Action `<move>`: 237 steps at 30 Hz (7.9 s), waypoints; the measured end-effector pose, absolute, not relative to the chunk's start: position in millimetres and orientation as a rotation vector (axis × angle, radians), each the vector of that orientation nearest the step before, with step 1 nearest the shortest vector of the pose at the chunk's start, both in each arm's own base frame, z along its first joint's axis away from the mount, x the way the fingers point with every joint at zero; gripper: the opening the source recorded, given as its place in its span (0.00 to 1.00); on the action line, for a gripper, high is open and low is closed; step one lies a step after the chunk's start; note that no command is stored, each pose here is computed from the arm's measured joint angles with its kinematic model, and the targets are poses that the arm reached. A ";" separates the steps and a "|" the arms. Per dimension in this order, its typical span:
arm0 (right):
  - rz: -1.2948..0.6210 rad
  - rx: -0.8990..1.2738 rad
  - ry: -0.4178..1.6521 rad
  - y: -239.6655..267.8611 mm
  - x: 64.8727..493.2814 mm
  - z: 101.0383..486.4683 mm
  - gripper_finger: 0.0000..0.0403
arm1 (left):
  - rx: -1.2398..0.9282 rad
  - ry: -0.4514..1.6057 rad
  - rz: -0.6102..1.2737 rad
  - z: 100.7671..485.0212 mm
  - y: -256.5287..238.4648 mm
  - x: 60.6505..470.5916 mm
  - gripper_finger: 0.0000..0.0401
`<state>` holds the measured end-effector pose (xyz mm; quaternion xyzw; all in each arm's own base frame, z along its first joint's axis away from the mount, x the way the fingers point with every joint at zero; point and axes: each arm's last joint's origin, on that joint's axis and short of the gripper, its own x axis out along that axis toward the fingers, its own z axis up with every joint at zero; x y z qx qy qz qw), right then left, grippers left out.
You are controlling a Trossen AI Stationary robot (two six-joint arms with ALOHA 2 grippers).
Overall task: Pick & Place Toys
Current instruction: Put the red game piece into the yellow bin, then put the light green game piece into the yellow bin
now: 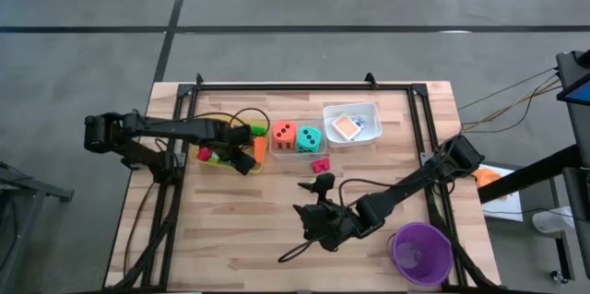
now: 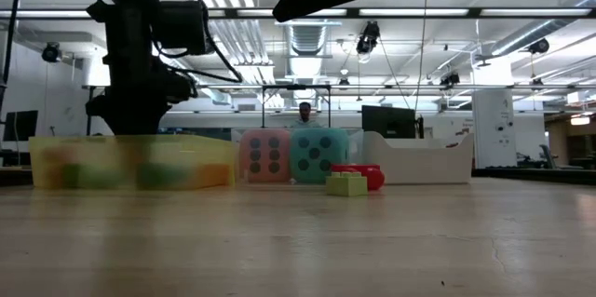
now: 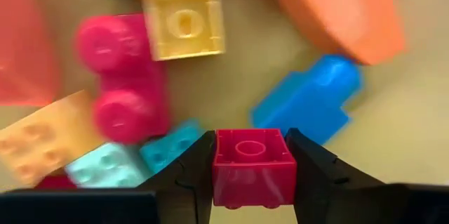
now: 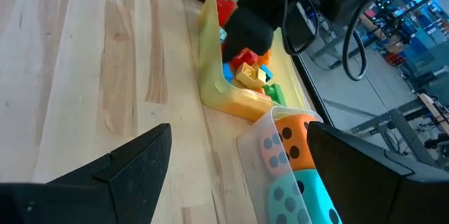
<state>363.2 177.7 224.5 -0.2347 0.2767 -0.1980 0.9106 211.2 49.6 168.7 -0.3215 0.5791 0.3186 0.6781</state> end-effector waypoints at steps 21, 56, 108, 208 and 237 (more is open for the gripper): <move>-0.405 -0.483 0.568 178.4 362.6 225.2 0.82 | -0.773 1.306 0.767 158.4 57.4 210.1 0.36; -0.362 -0.468 0.579 179.6 362.9 224.5 0.82 | -0.812 1.341 0.721 143.7 57.1 215.4 0.41; -0.606 0.212 0.895 110.9 345.1 189.7 0.82 | -0.535 0.714 0.352 239.7 -28.8 215.0 0.84; -0.128 0.105 0.607 142.0 365.5 217.7 0.22 | 0.045 0.475 -0.097 219.9 -112.1 276.9 0.83; -0.031 0.050 0.593 158.9 365.0 229.9 0.22 | 0.053 0.484 -0.232 215.4 -125.7 300.3 0.37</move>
